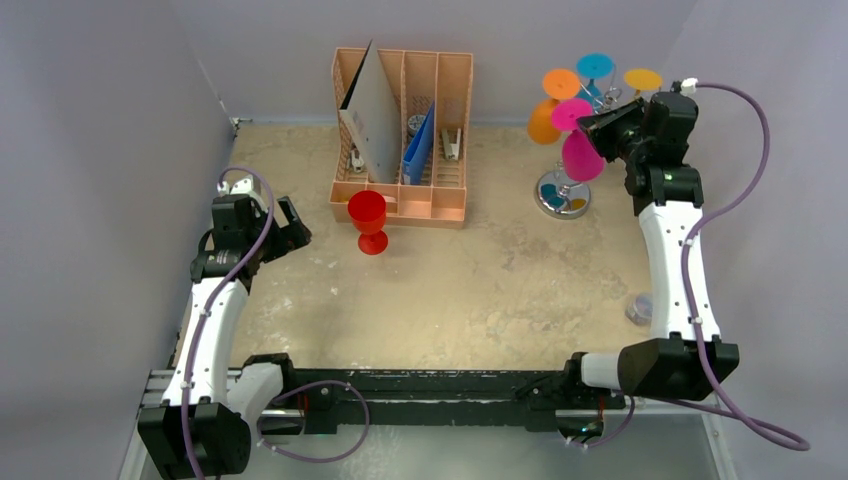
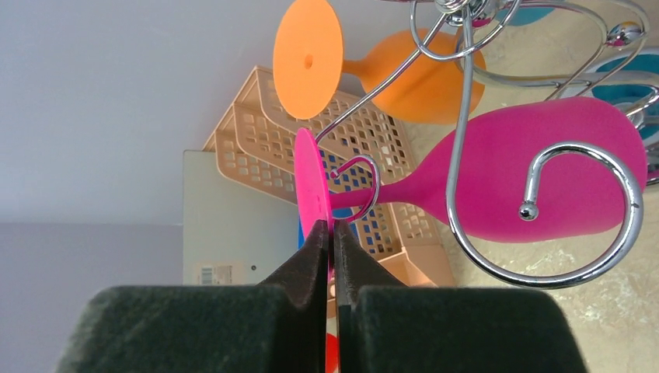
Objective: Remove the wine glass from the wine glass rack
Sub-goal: Pick up the wine glass from the wine rack.
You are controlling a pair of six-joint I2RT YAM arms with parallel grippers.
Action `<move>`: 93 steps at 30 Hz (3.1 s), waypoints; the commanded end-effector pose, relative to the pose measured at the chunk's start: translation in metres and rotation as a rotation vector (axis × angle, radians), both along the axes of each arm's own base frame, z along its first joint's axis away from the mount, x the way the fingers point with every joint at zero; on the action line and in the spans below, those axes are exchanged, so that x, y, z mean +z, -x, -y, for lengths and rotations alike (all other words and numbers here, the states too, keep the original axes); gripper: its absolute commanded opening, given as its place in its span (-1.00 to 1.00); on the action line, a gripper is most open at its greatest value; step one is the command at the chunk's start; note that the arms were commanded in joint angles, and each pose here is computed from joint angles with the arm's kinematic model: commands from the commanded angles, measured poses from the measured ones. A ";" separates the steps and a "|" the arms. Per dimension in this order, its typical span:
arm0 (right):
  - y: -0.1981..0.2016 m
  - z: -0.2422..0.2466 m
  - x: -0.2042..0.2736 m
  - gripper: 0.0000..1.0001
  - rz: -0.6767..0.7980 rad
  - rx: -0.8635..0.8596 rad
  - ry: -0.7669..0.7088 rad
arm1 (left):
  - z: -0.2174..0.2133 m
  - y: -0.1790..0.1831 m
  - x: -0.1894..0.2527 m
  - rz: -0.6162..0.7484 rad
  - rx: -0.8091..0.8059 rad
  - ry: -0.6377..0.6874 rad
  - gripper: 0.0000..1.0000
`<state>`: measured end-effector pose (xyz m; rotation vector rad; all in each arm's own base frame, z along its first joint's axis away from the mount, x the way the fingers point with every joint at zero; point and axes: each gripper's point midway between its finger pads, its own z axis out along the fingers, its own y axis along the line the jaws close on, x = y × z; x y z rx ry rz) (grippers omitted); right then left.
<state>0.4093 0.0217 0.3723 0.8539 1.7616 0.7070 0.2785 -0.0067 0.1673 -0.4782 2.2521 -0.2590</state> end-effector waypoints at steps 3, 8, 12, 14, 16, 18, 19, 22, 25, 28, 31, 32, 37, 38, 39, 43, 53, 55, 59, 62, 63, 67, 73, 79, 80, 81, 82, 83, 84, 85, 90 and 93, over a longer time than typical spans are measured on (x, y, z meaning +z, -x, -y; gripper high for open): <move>-0.002 -0.001 0.000 -1.00 -0.009 -0.033 -0.094 | -0.002 -0.007 0.009 0.045 -0.007 -0.015 0.93; -0.005 -0.004 0.004 -1.00 0.005 -0.034 -0.159 | -0.003 -0.007 0.009 0.046 -0.005 -0.015 0.93; -0.004 -0.005 0.006 -1.00 0.018 -0.047 -0.198 | -0.003 -0.007 0.009 0.045 -0.006 -0.014 0.93; -0.004 -0.005 0.006 -1.00 0.022 -0.053 -0.210 | -0.002 -0.007 0.009 0.046 -0.006 -0.014 0.93; -0.004 -0.004 0.005 -1.00 0.024 -0.060 -0.224 | -0.002 -0.007 0.010 0.047 -0.006 -0.014 0.93; -0.007 -0.004 0.005 -1.00 0.029 -0.059 -0.246 | -0.002 -0.007 0.009 0.045 -0.006 -0.014 0.93; -0.008 -0.005 0.004 -1.00 0.028 -0.056 -0.260 | -0.002 -0.007 0.009 0.046 -0.006 -0.014 0.93; -0.014 -0.010 0.002 -1.00 0.031 -0.036 -0.299 | -0.003 -0.007 0.009 0.045 -0.004 -0.014 0.93; -0.016 -0.011 0.001 -1.00 0.033 -0.035 -0.311 | -0.003 -0.007 0.009 0.045 -0.003 -0.015 0.93; -0.017 -0.011 0.006 -1.00 0.049 -0.031 -0.320 | -0.003 -0.007 0.009 0.046 -0.003 -0.016 0.93; -0.019 -0.011 0.012 -1.00 0.064 -0.033 -0.325 | -0.003 -0.007 0.009 0.044 -0.003 -0.015 0.93; -0.020 -0.011 0.013 -1.00 0.065 -0.033 -0.324 | -0.003 -0.007 0.008 0.042 -0.003 -0.014 0.93; -0.026 -0.015 0.012 -1.00 0.047 -0.010 -0.361 | -0.003 -0.007 0.009 0.043 -0.004 -0.014 0.92; -0.027 -0.016 0.010 -1.00 0.044 -0.006 -0.367 | -0.003 -0.007 0.008 0.042 -0.003 -0.014 0.93; -0.027 -0.015 0.009 -1.00 0.042 -0.013 -0.366 | -0.003 -0.007 0.008 0.042 -0.003 -0.014 0.93; -0.028 -0.013 0.013 -1.00 0.051 -0.023 -0.356 | -0.003 -0.007 0.008 0.042 -0.002 -0.017 0.93; -0.035 -0.005 0.021 -1.00 0.066 -0.056 -0.324 | -0.002 -0.008 0.007 0.037 -0.007 -0.011 0.92; -0.035 -0.002 0.018 -1.00 0.068 -0.075 -0.323 | -0.001 -0.009 0.006 0.034 -0.010 -0.007 0.92; -0.034 0.007 0.017 -1.00 0.071 -0.123 -0.301 | 0.000 -0.009 0.005 0.030 -0.017 -0.001 0.92; -0.031 0.008 0.018 -1.00 0.066 -0.130 -0.286 | 0.001 -0.009 0.005 0.031 -0.020 0.001 0.92; -0.030 0.008 0.019 -1.00 0.067 -0.132 -0.283 | 0.001 -0.009 0.006 0.033 -0.019 0.000 0.92; -0.024 0.012 0.018 -1.00 0.067 -0.154 -0.274 | 0.001 -0.008 0.007 0.035 -0.019 0.000 0.92; -0.018 0.014 0.019 -1.00 0.067 -0.168 -0.266 | 0.001 -0.008 0.007 0.038 -0.021 -0.001 0.92; -0.009 0.015 0.019 -1.00 0.067 -0.178 -0.253 | 0.001 -0.008 0.009 0.044 -0.026 -0.002 0.92; -0.008 0.016 0.018 -1.00 0.068 -0.183 -0.250 | 0.001 -0.007 0.009 0.043 -0.027 -0.002 0.92; -0.005 0.017 0.018 -1.00 0.067 -0.188 -0.245 | 0.001 -0.008 0.009 0.046 -0.027 -0.003 0.92; -0.003 0.018 0.018 -1.00 0.068 -0.193 -0.241 | 0.001 -0.008 0.009 0.044 -0.027 -0.003 0.92; -0.001 0.019 0.018 -1.00 0.070 -0.197 -0.234 | 0.001 -0.008 0.009 0.044 -0.027 -0.002 0.92; 0.000 0.019 0.017 -1.00 0.068 -0.199 -0.232 | 0.001 -0.008 0.009 0.044 -0.027 -0.002 0.92; 0.001 0.019 0.017 -1.00 0.067 -0.198 -0.232 | 0.002 -0.007 0.009 0.043 -0.028 -0.002 0.92; 0.008 0.016 0.019 -1.00 0.076 -0.190 -0.248 | 0.001 -0.008 0.008 0.043 -0.026 -0.002 0.92; 0.014 0.012 0.022 -1.00 0.086 -0.173 -0.259 | 0.000 -0.008 0.008 0.040 -0.016 -0.001 0.92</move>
